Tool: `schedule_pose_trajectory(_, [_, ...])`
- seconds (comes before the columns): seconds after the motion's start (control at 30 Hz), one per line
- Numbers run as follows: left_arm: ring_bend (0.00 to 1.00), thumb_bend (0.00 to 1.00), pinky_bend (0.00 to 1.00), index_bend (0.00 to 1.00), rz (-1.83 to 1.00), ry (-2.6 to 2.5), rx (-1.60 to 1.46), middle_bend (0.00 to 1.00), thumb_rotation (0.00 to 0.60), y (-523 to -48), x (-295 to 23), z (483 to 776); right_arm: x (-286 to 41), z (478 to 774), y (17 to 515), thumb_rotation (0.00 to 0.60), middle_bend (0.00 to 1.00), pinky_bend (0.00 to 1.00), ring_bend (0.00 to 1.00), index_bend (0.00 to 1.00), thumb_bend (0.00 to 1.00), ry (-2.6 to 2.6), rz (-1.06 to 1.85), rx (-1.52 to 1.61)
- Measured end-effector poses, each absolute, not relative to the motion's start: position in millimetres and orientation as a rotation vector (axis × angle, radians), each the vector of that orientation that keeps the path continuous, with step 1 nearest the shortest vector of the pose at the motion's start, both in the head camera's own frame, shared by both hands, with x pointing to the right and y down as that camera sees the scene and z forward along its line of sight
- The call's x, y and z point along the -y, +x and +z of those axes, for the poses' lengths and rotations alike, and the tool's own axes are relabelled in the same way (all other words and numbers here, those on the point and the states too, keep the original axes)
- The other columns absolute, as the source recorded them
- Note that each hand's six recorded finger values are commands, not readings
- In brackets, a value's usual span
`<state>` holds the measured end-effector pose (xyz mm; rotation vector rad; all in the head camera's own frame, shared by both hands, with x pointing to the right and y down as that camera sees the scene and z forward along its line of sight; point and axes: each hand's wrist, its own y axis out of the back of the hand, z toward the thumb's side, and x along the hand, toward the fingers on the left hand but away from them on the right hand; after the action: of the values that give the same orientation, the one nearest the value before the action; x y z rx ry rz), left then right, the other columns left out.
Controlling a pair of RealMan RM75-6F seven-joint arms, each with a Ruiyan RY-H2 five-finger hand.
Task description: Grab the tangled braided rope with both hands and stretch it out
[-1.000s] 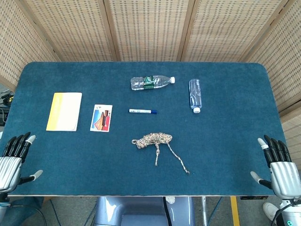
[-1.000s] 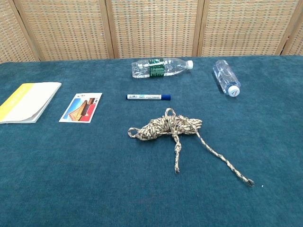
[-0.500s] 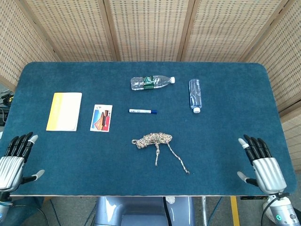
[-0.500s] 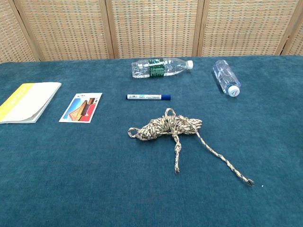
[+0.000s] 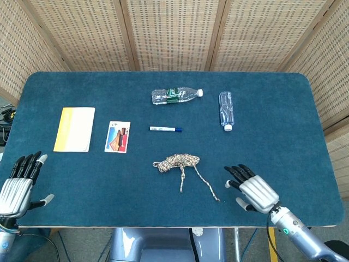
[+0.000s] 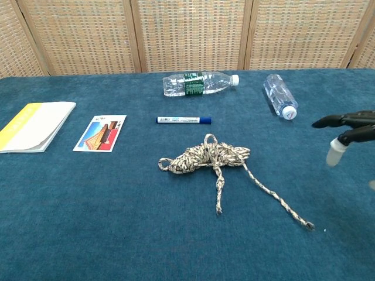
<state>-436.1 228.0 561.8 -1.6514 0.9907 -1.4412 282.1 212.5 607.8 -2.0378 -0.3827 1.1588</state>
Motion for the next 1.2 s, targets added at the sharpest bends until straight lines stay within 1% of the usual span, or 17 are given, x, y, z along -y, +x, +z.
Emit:
schedule_pose_trajectory(0.07, [0.00,0.14,0.00,0.00,-1.451,-1.652,-0.988,0.00,0.600,-436.3,-227.3,563.9,-215.1,614.4,274.8,0.600,0.00,0.00,0.00,0.36,0.58,-2.053,1.157,0.330])
schedule_pose_trajectory(0.3, [0.00,0.14,0.00,0.00,-1.466,-1.653,-0.985,0.00,0.600,-435.4,-224.1,568.1,-224.0,632.0,253.2,0.600,0.00,0.00,0.00,0.36,0.59,-2.045,1.146,0.188])
schedule_pose_trajectory(0.53, [0.00,0.14,0.00,0.00,-1.467,-1.653,-0.984,0.00,0.600,-434.5,-222.6,568.8,-228.7,650.8,228.8,0.600,0.00,0.00,0.00,0.38,0.60,-2.063,1.140,0.143])
schedule_pose_trajectory(0.8, [0.00,0.15,0.00,0.00,-1.472,-1.654,-0.972,0.00,0.600,-433.4,-223.0,571.0,-235.4,661.4,207.3,0.600,0.00,0.00,0.00,0.38,0.60,-1.996,1.095,0.101])
schedule_pose_trajectory(0.97, [0.00,0.15,0.00,0.00,-1.468,-1.657,-0.971,0.00,0.600,-432.0,-223.7,570.5,-238.6,670.4,202.8,0.600,0.00,0.00,0.00,0.38,0.60,-1.958,1.109,0.072])
schedule_pose_trajectory(1.2, [0.00,0.15,0.00,0.00,-1.470,-1.659,-0.969,0.00,0.600,-431.6,-224.4,570.8,-241.0,680.5,209.3,0.600,0.00,0.00,0.00,0.39,0.60,-1.914,1.163,0.047])
